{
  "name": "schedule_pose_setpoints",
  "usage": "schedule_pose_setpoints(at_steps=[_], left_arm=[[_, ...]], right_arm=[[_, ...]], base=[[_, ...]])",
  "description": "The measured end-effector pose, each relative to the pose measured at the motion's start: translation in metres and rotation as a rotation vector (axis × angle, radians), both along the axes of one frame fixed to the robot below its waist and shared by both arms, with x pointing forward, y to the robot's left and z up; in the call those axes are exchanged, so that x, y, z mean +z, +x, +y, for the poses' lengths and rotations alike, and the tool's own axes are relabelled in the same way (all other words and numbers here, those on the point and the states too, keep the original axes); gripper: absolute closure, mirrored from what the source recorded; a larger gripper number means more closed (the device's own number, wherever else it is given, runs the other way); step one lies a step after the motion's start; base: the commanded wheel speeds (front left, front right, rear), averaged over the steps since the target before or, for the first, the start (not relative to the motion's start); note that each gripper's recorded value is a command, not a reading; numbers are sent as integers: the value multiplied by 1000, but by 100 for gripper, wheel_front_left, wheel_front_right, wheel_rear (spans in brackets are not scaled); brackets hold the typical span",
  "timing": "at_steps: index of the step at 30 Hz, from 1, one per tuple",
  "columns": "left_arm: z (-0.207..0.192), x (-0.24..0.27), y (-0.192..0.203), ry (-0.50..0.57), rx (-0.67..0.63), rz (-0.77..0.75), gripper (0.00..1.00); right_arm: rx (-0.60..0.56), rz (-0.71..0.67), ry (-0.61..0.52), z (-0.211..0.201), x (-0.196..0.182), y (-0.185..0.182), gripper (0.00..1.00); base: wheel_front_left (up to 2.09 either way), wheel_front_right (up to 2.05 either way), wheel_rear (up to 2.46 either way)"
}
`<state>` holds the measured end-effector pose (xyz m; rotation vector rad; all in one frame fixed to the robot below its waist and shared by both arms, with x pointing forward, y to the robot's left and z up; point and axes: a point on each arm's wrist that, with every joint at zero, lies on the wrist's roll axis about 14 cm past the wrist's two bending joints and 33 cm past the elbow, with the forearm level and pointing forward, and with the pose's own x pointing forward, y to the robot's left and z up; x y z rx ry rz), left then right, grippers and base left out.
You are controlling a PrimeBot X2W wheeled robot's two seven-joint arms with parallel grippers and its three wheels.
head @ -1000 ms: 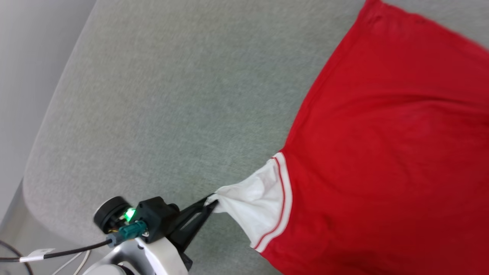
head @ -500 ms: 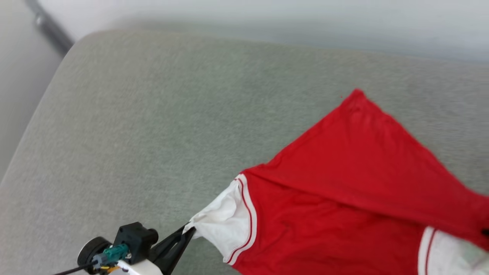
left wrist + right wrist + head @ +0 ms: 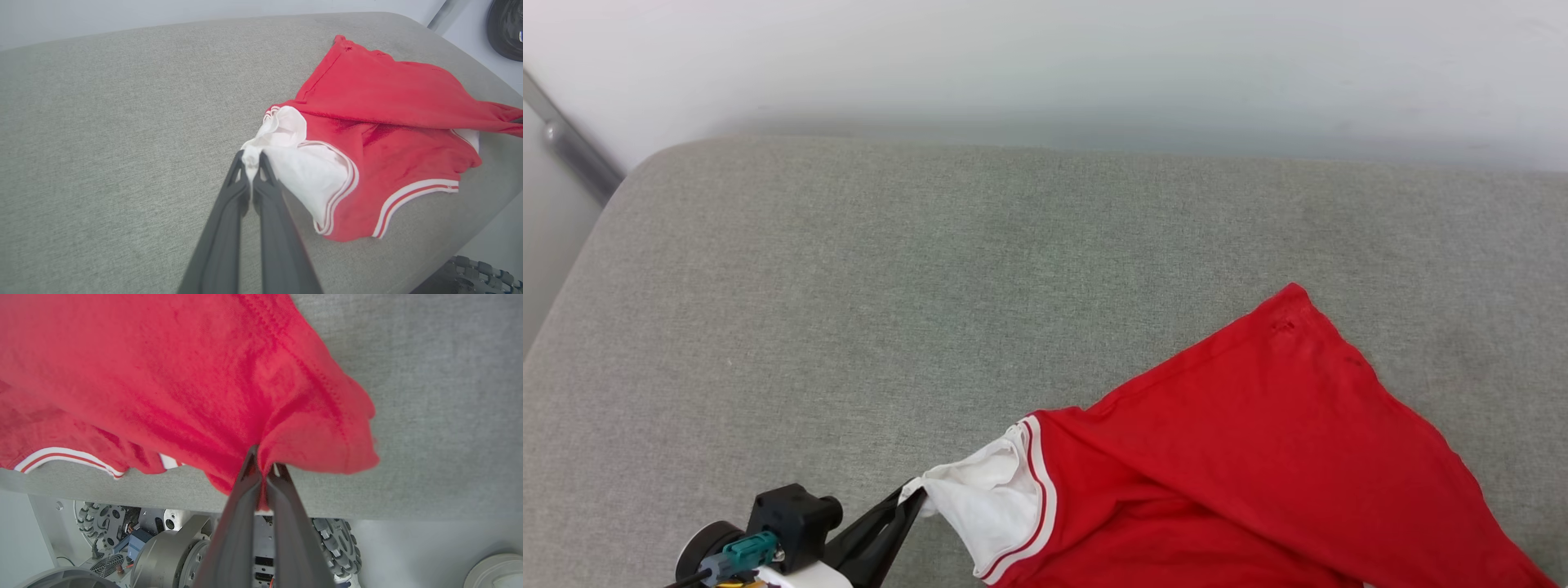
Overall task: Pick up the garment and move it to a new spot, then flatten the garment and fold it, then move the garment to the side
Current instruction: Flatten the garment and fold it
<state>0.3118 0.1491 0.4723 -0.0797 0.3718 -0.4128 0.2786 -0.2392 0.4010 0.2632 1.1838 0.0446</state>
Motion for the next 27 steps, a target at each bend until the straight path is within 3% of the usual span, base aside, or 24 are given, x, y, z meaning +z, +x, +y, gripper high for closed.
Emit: schedule_pose_setpoints(at_steps=[1,2,3,8,15,19,27], left_arm=[[-1,1,0,-3,0,-2,100],[-1,1,0,-4,-1,-4,100],[-2,2,0,-5,-2,-6,100],[-4,3,-1,-15,-3,-15,100],[-8,14,4,-26,-9,-47,100],[-9,20,10,-24,-15,-61,100],[-7,18,20,-27,-5,-50,100]], right_arm=[[0,-7,-2,0,0,1,15],[2,-17,-6,-1,1,2,15],[9,-24,-8,-1,2,3,0],[87,-76,-60,-5,14,18,0],[234,-292,-47,25,69,85,0],[332,-336,-44,51,83,119,0],[505,-258,-101,99,57,171,0]], base=[[0,0,0],[0,0,0],[0,0,0],[0,0,0],[0,0,0],[0,0,0],[0,0,0]])
